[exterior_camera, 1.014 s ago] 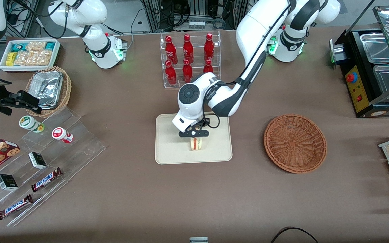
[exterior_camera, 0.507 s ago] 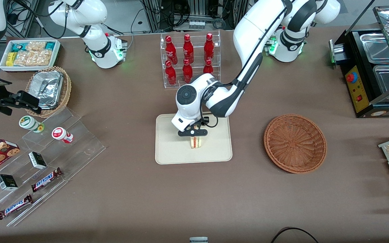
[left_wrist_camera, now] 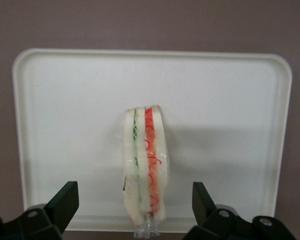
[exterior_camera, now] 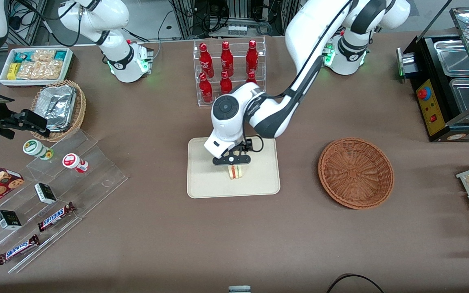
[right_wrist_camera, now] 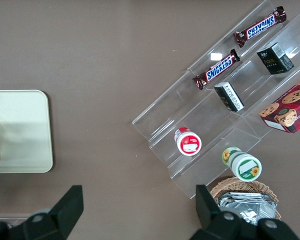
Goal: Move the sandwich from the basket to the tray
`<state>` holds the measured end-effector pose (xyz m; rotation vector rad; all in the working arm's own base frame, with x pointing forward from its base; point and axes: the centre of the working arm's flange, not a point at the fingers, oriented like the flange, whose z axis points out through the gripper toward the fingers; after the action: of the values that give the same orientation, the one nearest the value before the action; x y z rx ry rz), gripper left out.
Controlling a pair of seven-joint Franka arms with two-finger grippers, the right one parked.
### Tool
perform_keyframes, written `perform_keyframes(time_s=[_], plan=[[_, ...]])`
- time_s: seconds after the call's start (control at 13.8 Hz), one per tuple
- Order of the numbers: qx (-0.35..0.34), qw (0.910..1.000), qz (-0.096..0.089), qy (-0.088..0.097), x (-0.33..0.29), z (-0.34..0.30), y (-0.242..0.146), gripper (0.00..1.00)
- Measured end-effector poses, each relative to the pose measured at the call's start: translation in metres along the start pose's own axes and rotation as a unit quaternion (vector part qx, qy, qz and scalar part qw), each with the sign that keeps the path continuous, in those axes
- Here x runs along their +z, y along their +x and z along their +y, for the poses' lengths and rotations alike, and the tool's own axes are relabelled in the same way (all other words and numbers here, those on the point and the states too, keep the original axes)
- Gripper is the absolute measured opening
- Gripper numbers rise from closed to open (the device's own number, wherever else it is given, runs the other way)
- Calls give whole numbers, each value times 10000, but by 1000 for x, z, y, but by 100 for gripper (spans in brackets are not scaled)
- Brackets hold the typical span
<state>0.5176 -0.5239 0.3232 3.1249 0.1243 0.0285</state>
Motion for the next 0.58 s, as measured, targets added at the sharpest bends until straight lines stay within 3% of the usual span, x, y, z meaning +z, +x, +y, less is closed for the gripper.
perform_keyframes(time_s=[0.36, 0.58], plan=[[-653, 9976, -44, 238, -132, -104, 55, 100], [-582, 9977, -88, 324, -185, -175, 73, 100]])
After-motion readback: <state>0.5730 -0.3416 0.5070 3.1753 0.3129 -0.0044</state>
